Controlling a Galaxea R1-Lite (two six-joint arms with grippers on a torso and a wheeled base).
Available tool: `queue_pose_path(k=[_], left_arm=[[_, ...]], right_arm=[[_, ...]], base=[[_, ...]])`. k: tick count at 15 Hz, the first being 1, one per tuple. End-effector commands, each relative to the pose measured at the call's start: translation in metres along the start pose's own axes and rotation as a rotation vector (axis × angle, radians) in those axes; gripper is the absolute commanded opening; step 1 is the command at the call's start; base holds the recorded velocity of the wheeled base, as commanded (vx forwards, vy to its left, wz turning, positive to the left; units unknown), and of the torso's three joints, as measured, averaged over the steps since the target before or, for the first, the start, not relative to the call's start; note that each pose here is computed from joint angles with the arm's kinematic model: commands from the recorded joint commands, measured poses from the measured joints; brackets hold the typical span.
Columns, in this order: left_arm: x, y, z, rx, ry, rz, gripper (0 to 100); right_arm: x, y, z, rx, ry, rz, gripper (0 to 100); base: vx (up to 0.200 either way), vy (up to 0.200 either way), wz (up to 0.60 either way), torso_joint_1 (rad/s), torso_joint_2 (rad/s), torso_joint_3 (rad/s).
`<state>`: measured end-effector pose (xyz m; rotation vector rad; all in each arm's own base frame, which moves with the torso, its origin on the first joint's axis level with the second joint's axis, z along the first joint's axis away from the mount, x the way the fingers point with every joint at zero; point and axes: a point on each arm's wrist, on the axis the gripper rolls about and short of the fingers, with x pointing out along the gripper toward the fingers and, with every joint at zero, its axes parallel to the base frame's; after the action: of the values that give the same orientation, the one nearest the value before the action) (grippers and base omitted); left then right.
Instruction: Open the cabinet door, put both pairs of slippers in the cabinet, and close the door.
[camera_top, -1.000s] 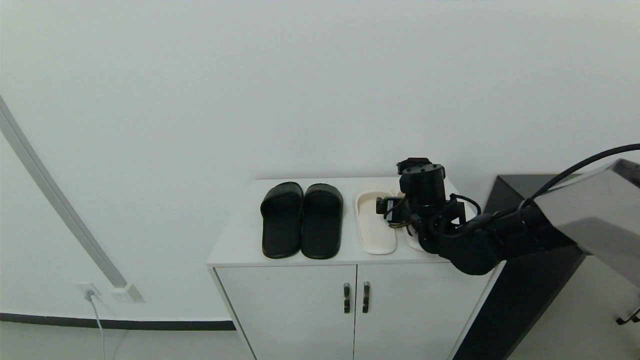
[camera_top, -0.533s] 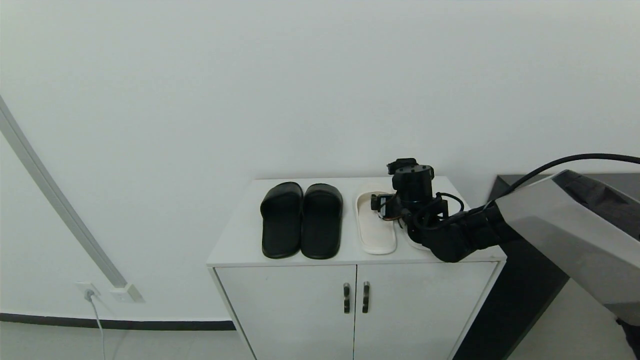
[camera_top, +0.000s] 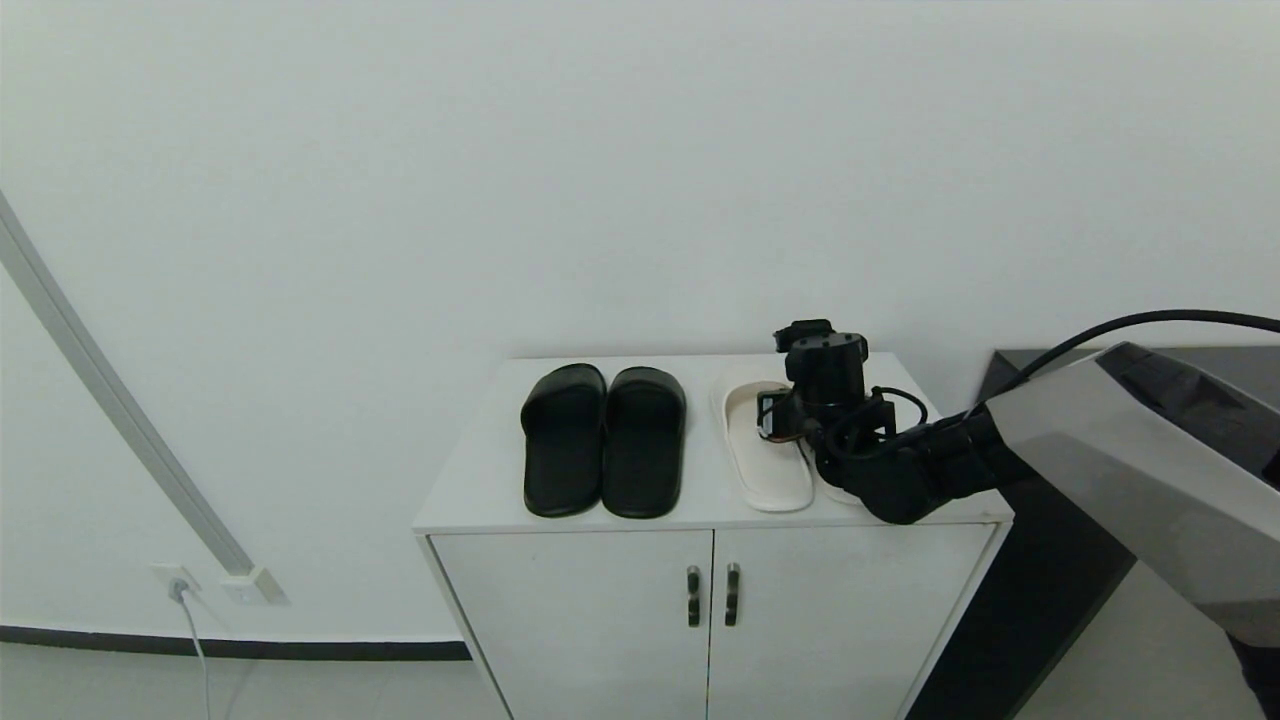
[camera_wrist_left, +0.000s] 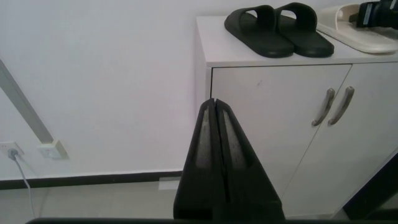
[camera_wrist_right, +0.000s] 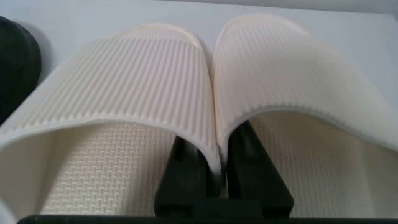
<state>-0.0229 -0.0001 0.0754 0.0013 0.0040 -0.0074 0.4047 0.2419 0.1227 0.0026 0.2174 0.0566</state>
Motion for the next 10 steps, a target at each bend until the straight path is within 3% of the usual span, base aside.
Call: queue_pose_path(k=[1,3,4,10], left_arm=[[0.0,0.0,0.0,0.0,0.001,0.0,0],[0.0,0.0,0.0,0.0,0.002,0.0,0],[0.0,0.0,0.0,0.0,0.001,0.0,0],[0.0,0.0,0.0,0.002,0.001,0.0,0]], right_arm=[[-0.027,-0.008,0.027,0.019,-0.035,0.014,0],[-0.059,-0.012,0.044,0.023,-0.051,0.075,0],[-0.095,-0.014,0.056,0.015,-0.057,0.168,0],[-0.208,-0.026,0.05,-0.071,-0.02,0.527,0]], base=[[0.0,0.0,0.0,0.0,0.0,0.0],[0.0,0.0,0.0,0.0,0.0,0.0],[0.0,0.0,0.0,0.0,0.0,0.0],[0.0,0.0,0.0,0.0,0.0,0.0]])
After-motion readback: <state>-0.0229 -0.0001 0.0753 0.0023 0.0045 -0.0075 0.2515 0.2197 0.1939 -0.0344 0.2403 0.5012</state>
